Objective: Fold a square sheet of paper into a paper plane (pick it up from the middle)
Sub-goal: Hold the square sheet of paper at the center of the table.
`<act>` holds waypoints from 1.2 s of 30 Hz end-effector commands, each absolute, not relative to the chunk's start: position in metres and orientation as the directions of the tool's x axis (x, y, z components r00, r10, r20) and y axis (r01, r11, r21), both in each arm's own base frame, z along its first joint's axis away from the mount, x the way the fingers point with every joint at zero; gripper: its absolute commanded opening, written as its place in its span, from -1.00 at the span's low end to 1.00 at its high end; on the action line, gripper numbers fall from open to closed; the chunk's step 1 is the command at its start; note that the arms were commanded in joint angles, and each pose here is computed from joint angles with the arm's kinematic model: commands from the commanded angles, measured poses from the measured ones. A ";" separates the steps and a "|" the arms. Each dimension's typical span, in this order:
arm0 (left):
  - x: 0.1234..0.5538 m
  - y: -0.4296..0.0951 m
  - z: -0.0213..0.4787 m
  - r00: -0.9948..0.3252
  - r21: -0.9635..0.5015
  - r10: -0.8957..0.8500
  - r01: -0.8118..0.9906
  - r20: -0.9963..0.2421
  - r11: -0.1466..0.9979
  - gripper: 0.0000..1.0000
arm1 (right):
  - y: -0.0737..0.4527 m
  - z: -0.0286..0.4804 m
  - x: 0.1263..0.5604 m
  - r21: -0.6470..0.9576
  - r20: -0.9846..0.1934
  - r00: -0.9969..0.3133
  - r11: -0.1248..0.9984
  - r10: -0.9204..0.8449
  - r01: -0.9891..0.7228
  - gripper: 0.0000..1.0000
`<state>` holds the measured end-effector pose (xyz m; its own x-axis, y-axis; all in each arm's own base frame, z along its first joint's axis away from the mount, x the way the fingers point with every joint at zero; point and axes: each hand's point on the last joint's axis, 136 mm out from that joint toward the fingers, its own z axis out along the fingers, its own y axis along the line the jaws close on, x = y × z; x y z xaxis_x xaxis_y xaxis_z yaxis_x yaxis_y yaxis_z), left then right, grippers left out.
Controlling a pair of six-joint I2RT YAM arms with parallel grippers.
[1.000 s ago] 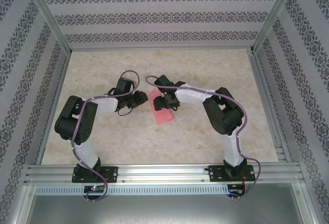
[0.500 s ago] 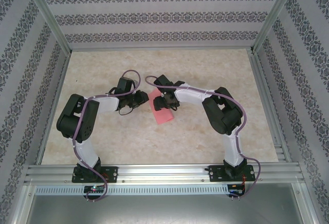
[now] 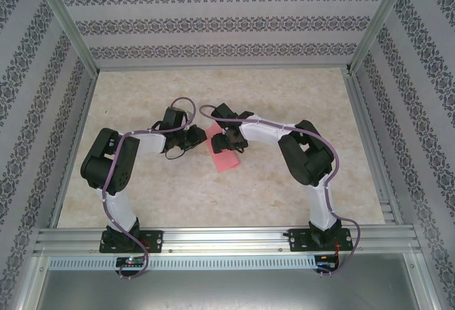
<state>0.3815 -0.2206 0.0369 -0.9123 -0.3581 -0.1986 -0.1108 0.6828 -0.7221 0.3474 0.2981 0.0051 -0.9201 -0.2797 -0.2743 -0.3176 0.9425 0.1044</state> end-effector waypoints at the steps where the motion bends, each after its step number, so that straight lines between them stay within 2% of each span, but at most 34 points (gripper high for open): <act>1: 0.396 -0.225 0.047 -0.904 -0.752 -0.363 -0.076 -0.225 0.655 -0.66 | 0.309 -0.076 0.311 0.173 -0.121 -0.942 0.928 -0.314 -0.331 0.54; 23: 0.393 -0.237 0.033 -0.931 -0.757 -0.325 -0.090 -0.168 0.648 -0.82 | 0.308 -0.083 0.307 0.172 -0.101 -0.942 0.927 -0.320 -0.333 0.53; 30: 0.377 -0.215 0.007 -0.936 -0.642 -0.333 -0.186 -0.115 0.744 -0.85 | 0.310 -0.079 0.307 0.183 -0.106 -0.942 0.925 -0.318 -0.333 0.52; 36: 0.358 -0.200 -0.019 -0.947 -0.540 -0.316 -0.236 -0.059 0.808 -0.88 | 0.321 -0.054 0.317 0.246 -0.156 -0.942 0.912 -0.299 -0.330 0.51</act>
